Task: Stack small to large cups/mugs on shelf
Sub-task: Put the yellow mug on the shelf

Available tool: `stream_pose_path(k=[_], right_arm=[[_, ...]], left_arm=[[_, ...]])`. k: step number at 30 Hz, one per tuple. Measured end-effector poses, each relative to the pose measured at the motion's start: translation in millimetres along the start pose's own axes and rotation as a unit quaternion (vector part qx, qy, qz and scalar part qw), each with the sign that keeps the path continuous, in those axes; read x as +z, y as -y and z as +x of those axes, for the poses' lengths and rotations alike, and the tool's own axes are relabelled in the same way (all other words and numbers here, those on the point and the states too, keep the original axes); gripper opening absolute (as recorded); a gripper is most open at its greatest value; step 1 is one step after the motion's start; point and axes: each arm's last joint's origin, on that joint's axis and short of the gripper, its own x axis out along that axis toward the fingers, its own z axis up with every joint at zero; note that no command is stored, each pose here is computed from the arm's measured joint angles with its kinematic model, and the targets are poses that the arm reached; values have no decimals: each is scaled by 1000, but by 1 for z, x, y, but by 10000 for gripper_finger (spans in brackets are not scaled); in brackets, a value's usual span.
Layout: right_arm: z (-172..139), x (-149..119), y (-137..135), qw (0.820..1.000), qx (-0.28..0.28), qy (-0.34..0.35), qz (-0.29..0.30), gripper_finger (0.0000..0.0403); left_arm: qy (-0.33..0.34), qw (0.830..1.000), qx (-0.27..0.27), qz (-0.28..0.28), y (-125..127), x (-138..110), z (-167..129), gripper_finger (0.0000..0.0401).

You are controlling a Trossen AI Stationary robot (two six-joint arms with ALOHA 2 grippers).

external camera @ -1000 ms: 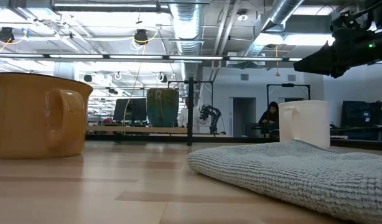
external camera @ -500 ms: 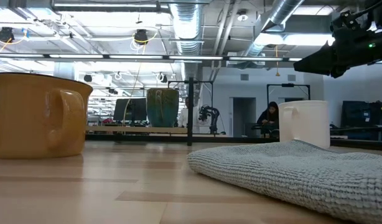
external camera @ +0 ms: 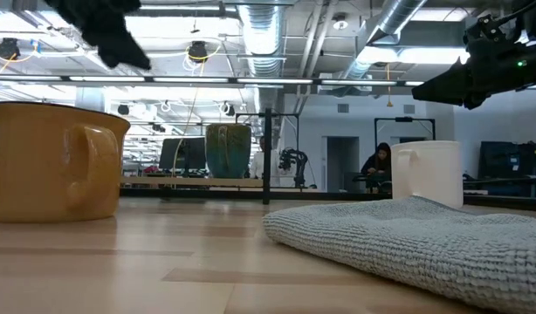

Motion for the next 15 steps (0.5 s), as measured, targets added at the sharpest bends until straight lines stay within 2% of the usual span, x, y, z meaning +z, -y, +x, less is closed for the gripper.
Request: stream_pose_path(k=[4,11,15], right_arm=[[0,0,0,1000,0,0,0,169],[0,0,0,1000,0,0,4,169],[0,0,0,1000,0,0,4,169]], left_arm=[[-15,1000,-2,24,0,-13,13,103],[-13,999,-11,51,0,-18,23,103],[-18,1000,-10,15,0,-19,23,103]])
